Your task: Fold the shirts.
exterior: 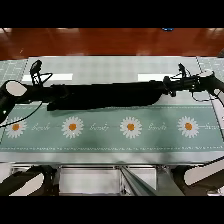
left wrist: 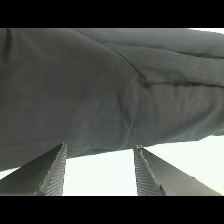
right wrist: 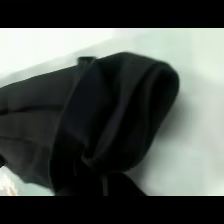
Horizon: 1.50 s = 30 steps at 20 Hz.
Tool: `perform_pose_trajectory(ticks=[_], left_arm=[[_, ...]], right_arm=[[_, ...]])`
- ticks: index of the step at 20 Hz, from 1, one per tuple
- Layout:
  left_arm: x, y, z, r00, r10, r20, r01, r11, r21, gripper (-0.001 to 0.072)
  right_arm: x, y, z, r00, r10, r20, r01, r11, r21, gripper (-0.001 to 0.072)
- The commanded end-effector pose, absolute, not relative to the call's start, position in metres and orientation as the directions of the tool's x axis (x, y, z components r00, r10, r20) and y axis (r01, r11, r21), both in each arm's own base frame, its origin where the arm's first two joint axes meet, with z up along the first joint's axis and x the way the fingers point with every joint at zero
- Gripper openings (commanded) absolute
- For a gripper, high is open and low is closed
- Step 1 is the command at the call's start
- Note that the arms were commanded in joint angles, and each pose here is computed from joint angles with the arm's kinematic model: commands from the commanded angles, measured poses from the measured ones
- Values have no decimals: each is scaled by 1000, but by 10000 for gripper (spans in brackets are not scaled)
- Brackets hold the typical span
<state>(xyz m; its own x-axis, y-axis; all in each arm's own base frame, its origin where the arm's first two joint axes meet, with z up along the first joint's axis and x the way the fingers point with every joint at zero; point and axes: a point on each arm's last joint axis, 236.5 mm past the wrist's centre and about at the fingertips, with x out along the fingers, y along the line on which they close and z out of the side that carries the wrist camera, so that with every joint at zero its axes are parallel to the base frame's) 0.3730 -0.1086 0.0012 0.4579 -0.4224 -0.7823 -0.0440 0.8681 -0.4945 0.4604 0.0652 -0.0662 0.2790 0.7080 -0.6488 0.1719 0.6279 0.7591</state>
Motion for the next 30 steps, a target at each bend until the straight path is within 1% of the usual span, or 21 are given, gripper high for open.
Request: perform_pose_trajectory(ticks=[1,2,3,4,5,7,8,12,15,19,22,24,26,28,30], left_arm=[[367,-120,4,432,-469,-770,-44,842,-538,503],[365,-125,5,423,-487,-764,-31,835,-549,491],[364,-131,8,420,-503,-756,-14,829,-559,389],[363,-138,10,416,-520,-746,5,821,-571,130],[363,-150,14,417,-546,-727,50,812,-581,18],[364,-180,22,412,-599,-687,100,779,-619,19],[365,-196,21,393,-614,-685,129,774,-620,19],[366,-287,5,244,-674,-697,277,737,-616,19],[360,-365,-12,121,-704,-699,373,685,-626,19],[328,-453,-28,-58,-718,-694,494,583,-645,18],[292,-499,-47,-182,-694,-697,501,544,-673,18],[273,-516,-54,-231,-679,-697,526,516,-676,18],[271,-519,-55,-246,-673,-697,533,507,-678,19],[289,-503,-48,-236,-678,-696,512,522,-682,19],[318,-470,-34,-222,-684,-695,476,546,-689,19]], right_arm=[[452,58,-24,329,689,-645,79,661,746,25],[443,55,-12,345,672,-655,60,680,730,25],[434,54,-1,359,661,-659,41,694,719,25],[421,54,10,368,648,-667,23,710,703,25],[408,53,20,377,639,-671,10,721,693,25],[385,52,40,408,626,-665,-7,730,683,25],[375,52,50,426,619,-660,-17,735,678,25],[334,58,86,486,596,-640,-36,745,666,25],[313,69,111,515,596,-616,-50,739,672,25],[294,79,136,541,597,-592,-96,743,662,25],[290,81,139,539,601,-591,-106,744,660,25],[291,81,139,542,599,-590,-105,745,659,25],[291,81,139,542,598,-590,-105,745,659,25],[291,81,139,543,598,-590,-105,745,658,25],[291,81,139,543,598,-589,-103,744,660,25]])
